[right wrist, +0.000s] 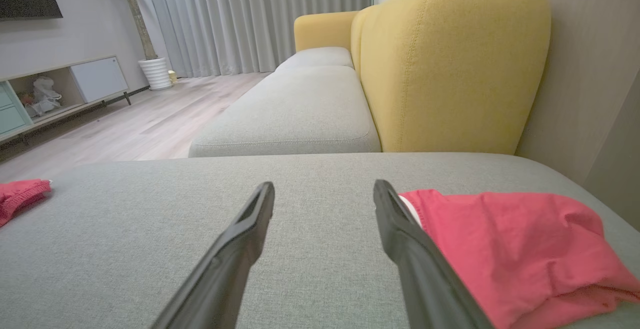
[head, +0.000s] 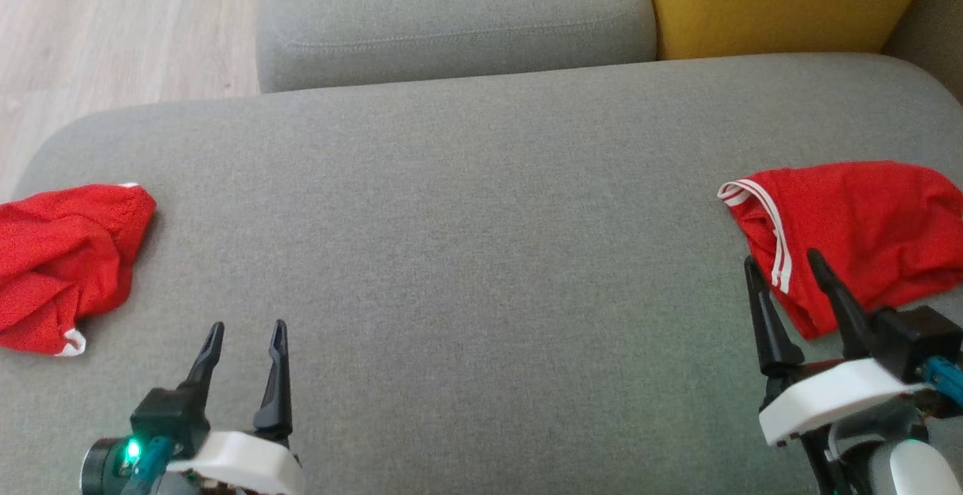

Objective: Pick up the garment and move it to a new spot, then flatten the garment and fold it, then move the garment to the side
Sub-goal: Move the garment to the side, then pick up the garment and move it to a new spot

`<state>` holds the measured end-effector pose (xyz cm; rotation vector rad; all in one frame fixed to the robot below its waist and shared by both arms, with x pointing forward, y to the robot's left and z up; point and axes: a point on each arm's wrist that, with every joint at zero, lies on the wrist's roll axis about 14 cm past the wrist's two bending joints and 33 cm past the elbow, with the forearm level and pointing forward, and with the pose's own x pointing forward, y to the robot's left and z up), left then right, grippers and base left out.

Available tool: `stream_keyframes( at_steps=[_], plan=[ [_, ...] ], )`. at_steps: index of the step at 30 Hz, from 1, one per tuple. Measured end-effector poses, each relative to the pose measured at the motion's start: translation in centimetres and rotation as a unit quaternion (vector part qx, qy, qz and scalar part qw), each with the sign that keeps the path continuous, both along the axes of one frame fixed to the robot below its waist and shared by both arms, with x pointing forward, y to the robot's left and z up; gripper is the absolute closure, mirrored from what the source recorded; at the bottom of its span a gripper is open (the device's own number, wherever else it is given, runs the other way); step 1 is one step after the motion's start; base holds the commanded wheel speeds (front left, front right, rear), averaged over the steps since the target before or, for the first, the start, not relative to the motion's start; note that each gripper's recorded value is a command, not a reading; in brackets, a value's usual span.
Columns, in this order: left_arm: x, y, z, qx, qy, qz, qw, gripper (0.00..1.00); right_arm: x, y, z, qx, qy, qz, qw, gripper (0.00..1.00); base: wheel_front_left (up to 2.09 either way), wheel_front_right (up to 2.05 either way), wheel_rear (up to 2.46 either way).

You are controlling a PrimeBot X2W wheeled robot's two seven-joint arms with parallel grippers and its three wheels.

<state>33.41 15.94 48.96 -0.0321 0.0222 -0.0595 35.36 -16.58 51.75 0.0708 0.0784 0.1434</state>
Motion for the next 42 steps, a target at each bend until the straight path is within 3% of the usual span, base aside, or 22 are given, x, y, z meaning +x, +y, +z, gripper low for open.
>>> stream_keyframes(
  at_steps=[10, 42],
  plan=[
    [-0.6, 0.7, 0.2, 0.009, -0.002, 0.004, 1.0, 0.0, -0.9, 0.0, 0.3, -0.016, 0.002, 0.0, 1.0, 0.0, 0.0, 0.0, 0.0],
    [-0.9, 1.7, 0.5, 0.006, -0.005, 0.024, 1.0, 0.0, -0.2, 0.5, 0.6, 0.005, -0.001, 0.0, 1.0, 0.0, 0.0, 0.0, 0.0]
  ],
)
